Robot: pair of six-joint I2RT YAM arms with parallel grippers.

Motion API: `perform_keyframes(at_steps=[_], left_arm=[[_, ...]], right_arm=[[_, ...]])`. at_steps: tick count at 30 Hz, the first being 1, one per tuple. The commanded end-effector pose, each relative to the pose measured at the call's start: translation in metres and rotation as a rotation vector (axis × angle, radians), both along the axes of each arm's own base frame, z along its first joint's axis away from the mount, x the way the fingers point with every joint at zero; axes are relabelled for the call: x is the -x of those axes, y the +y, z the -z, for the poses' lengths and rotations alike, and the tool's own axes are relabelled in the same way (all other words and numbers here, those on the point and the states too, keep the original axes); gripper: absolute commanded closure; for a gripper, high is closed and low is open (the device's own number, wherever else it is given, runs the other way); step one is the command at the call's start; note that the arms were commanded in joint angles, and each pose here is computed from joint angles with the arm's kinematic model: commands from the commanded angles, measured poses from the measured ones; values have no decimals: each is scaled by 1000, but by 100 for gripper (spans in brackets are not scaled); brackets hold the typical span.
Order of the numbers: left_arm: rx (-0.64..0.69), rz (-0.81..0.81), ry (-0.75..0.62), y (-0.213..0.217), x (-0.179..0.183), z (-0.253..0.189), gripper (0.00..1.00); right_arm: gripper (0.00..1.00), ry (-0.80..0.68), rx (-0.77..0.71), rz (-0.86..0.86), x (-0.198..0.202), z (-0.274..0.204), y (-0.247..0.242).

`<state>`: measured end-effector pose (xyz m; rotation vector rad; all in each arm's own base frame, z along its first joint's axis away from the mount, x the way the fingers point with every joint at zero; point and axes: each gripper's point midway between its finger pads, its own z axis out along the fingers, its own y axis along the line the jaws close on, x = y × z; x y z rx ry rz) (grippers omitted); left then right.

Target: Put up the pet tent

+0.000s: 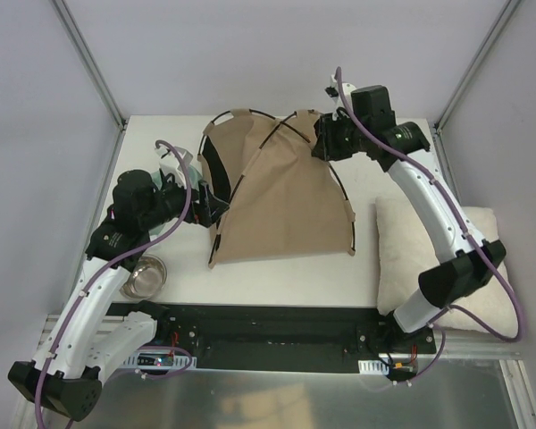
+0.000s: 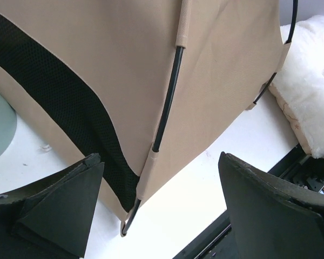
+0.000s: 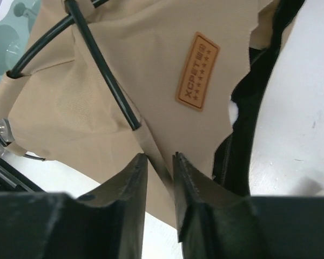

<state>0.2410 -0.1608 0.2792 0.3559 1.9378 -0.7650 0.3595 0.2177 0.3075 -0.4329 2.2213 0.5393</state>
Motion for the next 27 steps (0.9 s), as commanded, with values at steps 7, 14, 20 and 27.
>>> perform_keyframes(at_steps=[7, 14, 20, 27], left_arm=[[-13, 5, -19, 2, 3, -4, 10], [-39, -1, -41, 5, 1, -7, 9], [-44, -10, -49, 7, -1, -12, 9], [-38, -21, -99, 11, 6, -31, 9]], right_arm=[[76, 25, 76, -180, 3, -4, 10], [57, 28, 146, -178, -1, 8, 10], [99, -32, 168, -156, -2, -1, 22], [100, -214, 65, -14, 9, -60, 16]])
